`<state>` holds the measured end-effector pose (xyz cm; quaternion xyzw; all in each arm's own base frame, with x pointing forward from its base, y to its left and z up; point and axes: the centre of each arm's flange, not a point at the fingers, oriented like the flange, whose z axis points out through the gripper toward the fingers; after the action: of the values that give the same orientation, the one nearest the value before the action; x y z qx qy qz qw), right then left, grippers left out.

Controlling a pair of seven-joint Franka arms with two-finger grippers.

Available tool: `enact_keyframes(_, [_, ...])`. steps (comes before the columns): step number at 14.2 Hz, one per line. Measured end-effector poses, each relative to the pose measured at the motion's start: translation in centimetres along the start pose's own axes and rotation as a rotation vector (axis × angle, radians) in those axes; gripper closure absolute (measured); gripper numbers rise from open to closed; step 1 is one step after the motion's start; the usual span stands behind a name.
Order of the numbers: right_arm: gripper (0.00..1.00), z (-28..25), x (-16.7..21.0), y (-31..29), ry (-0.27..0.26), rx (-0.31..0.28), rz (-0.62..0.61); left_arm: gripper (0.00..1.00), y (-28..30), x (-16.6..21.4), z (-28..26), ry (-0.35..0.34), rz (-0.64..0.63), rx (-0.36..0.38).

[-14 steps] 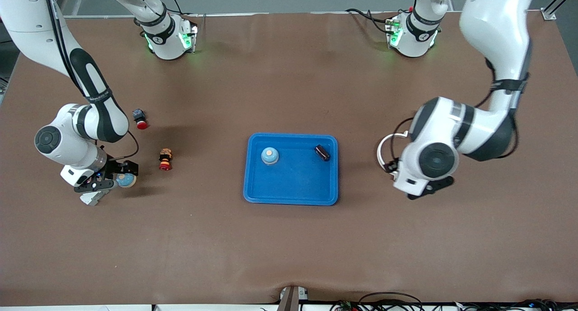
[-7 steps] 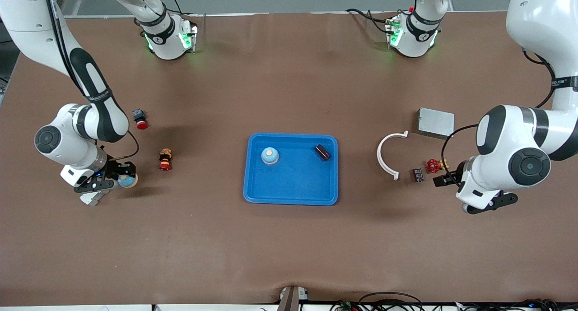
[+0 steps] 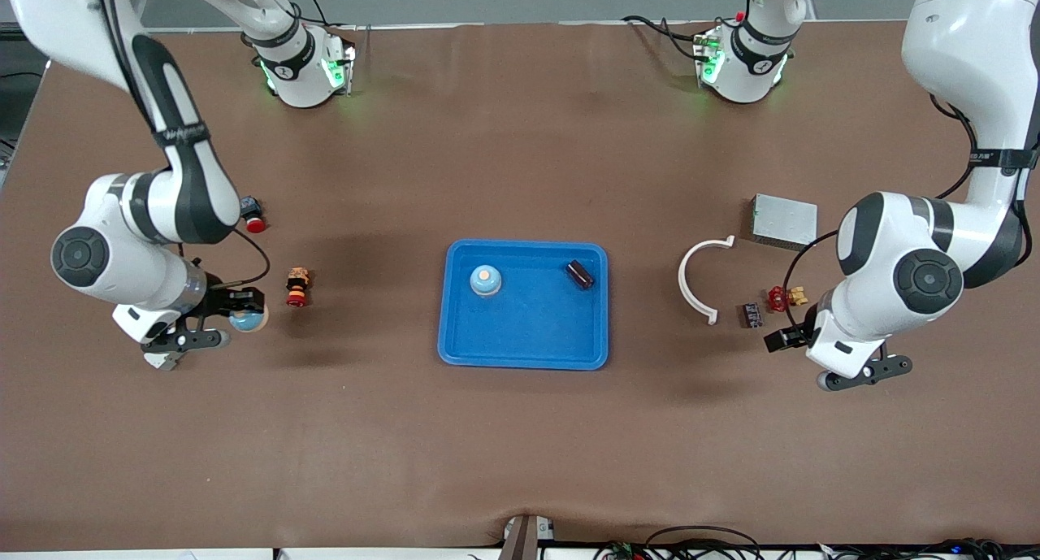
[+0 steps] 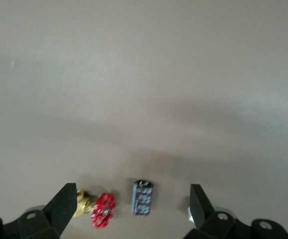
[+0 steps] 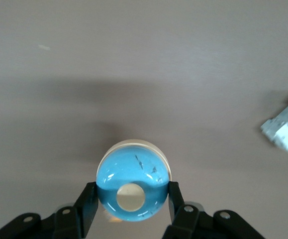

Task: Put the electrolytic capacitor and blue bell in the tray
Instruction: 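Grasp the second bell with the right gripper while the left gripper grasps the capacitor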

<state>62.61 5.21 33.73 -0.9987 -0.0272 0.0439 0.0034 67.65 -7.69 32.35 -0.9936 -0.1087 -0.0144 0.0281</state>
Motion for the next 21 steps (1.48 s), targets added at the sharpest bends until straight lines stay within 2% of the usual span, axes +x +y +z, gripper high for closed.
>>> enact_keyframes(3, [0.38,-4.6,0.1,-8.9,0.011,-0.005,0.116,0.00,1.2,-0.6,0.6,0.009,0.014,-0.019])
enact_keyframes(6, [0.38,-6.0,-1.2,-18.2,0.039,0.004,0.228,0.00,1.9,-1.3,2.1,-0.021,0.019,-0.029])
enact_keyframes(9, [0.38,-3.7,-2.4,-25.9,0.030,-0.003,0.335,0.00,1.9,-2.4,4.2,-0.062,0.024,-0.022])
enact_keyframes(12, [0.38,-0.2,-2.1,-32.2,0.029,-0.005,0.415,0.00,1.8,-3.1,6.2,-0.098,0.027,-0.015])
enact_keyframes(17, [0.38,3.5,0.7,-35.7,0.100,0.061,0.456,0.00,1.2,-3.7,9.2,-0.144,0.019,-0.012])
enact_keyframes(21, [0.38,5.5,1.6,-36.6,0.114,0.078,0.476,0.00,0.8,-4.0,10.9,-0.166,0.014,-0.014])
